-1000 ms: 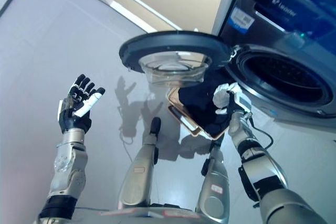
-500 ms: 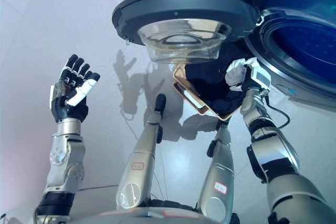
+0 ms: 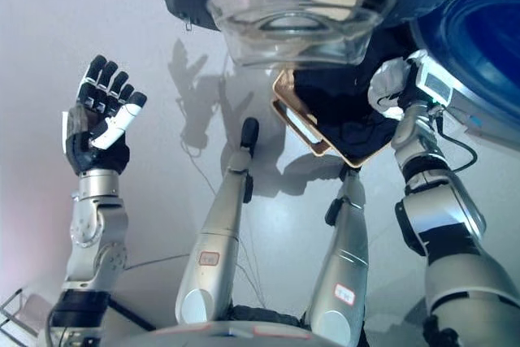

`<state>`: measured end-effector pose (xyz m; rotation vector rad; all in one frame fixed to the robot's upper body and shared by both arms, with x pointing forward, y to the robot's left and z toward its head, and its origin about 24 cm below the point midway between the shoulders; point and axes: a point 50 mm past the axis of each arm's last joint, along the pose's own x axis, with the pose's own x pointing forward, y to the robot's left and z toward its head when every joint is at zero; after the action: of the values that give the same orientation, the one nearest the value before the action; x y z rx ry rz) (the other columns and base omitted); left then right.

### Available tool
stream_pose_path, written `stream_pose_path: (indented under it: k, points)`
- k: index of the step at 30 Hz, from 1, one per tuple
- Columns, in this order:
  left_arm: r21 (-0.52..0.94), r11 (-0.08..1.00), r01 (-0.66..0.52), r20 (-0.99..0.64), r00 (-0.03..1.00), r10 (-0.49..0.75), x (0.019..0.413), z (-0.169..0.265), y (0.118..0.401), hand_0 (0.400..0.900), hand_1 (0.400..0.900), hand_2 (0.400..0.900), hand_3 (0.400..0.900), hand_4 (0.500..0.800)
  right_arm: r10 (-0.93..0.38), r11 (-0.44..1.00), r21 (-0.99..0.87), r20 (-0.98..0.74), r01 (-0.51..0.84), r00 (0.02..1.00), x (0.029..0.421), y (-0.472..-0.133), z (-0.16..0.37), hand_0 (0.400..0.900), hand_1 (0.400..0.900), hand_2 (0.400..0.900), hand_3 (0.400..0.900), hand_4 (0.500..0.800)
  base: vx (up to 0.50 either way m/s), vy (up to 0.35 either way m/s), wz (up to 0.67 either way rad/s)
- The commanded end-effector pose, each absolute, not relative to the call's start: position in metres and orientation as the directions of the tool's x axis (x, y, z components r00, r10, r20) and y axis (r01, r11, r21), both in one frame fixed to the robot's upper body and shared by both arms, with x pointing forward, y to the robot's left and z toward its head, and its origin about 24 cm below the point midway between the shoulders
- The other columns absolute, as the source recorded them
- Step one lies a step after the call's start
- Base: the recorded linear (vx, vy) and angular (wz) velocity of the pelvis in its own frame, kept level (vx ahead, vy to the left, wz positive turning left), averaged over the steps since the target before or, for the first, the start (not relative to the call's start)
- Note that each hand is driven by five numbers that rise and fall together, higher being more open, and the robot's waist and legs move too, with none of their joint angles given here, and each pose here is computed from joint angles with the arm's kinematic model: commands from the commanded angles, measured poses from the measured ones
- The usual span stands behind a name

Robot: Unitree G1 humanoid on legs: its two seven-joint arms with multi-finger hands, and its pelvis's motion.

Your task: Put the clothes in the basket into the washing machine.

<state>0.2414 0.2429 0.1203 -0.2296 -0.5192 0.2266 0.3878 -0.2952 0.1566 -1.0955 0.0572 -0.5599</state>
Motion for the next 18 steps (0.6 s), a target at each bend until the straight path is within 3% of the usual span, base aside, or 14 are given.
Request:
stream_pose_path:
  k: [1,7,8,10,18]
  points:
    - [-0.272,0.949,-0.158,0.657,0.691,0.303,0.216,0.158,0.251,0.900,0.900,0.900,0.900,0.800,-0.491,0.256,-0.812,0.359,0.525,0.794,0.384,-0.313,0.191,0.900,0.900,0.900,0.900,0.800,-0.012,0.026,-0.06]
    - [-0.309,0.937,-0.162,0.643,0.691,0.331,0.217,0.156,0.251,0.900,0.900,0.900,0.900,0.800,-0.459,0.278,-0.811,0.359,0.516,0.812,0.392,-0.298,0.194,0.900,0.900,0.900,0.900,0.800,-0.002,0.011,-0.02]
    - [-0.311,0.937,-0.161,0.644,0.689,0.332,0.217,0.157,0.251,0.900,0.900,0.900,0.900,0.800,-0.456,0.284,-0.812,0.354,0.510,0.817,0.393,-0.295,0.192,0.778,0.778,0.778,0.778,0.727,0.004,0.009,-0.06]
    - [-0.313,0.936,-0.159,0.644,0.688,0.333,0.218,0.157,0.251,0.900,0.900,0.900,0.900,0.800,-0.453,0.289,-0.821,0.336,0.493,0.825,0.394,-0.292,0.188,0.400,0.400,0.400,0.400,0.500,0.002,0.000,-0.05]
    - [-0.313,0.935,-0.166,0.655,0.675,0.339,0.219,0.160,0.253,0.900,0.900,0.900,0.900,0.800,-0.475,0.307,-0.812,0.321,0.496,0.819,0.393,-0.293,0.184,0.400,0.400,0.400,0.400,0.500,0.000,0.000,-0.01]
